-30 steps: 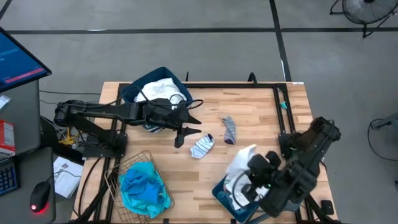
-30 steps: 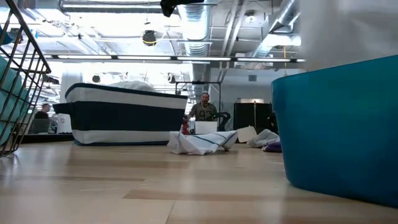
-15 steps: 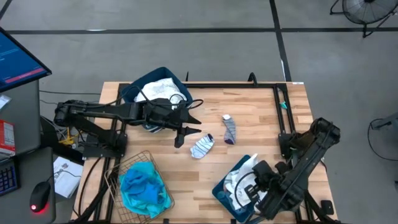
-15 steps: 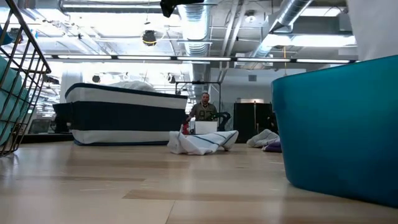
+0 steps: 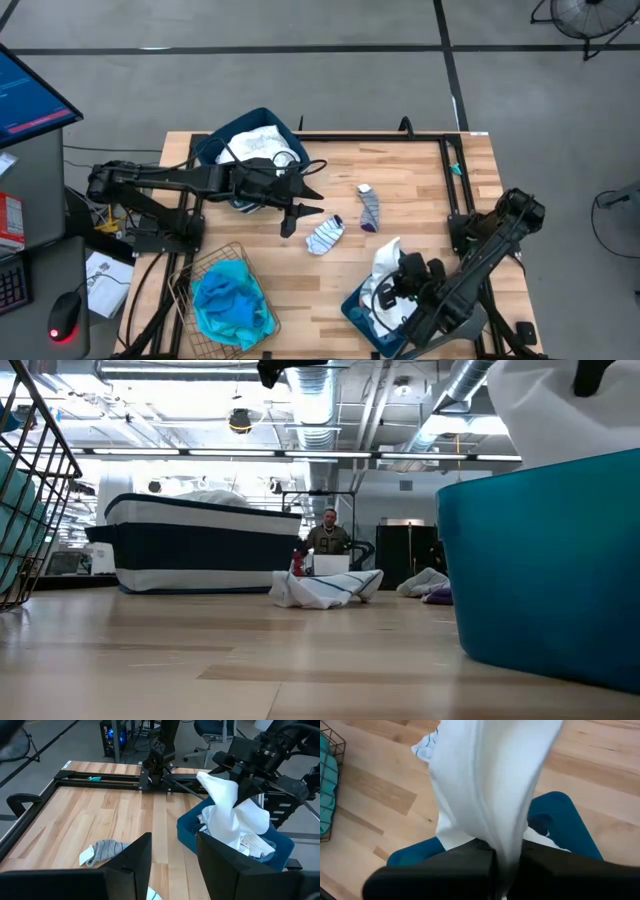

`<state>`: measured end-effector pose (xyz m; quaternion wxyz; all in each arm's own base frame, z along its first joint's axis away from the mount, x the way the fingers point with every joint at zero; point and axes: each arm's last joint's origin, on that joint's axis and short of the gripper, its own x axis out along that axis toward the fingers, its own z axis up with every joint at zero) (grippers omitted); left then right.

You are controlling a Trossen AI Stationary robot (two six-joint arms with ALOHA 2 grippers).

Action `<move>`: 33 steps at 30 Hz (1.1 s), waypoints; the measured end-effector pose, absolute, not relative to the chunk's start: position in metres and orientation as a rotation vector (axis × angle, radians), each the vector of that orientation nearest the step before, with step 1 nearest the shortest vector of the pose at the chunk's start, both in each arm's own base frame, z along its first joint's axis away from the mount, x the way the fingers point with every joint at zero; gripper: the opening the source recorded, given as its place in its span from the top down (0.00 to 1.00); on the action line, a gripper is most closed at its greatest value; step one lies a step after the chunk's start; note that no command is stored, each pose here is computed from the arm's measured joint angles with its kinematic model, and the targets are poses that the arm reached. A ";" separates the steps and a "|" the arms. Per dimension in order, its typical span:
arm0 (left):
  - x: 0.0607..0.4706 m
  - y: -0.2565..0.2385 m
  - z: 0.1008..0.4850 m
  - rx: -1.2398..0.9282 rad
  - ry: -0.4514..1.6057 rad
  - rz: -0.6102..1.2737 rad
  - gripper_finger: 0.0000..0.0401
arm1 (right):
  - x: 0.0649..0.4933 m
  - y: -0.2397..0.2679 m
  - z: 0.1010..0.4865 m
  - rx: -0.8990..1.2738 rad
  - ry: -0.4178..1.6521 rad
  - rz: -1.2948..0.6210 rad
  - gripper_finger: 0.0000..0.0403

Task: Pick & Place Cloths
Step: Put the white short into the wire basket

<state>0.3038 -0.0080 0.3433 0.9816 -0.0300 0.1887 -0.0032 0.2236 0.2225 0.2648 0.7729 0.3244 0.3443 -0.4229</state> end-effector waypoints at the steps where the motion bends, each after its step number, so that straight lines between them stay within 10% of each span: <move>1: 0.304 -0.008 0.343 -0.060 0.380 -0.006 0.66 | 0.224 0.223 0.265 0.704 0.746 -0.917 1.00; 22: 0.304 -0.008 0.343 -0.061 0.379 -0.009 0.66 | 0.206 0.228 0.168 0.871 1.090 -0.824 0.98; 33: 0.304 -0.008 0.343 -0.059 0.379 -0.006 0.66 | 0.223 0.216 0.174 0.828 1.221 -0.764 0.77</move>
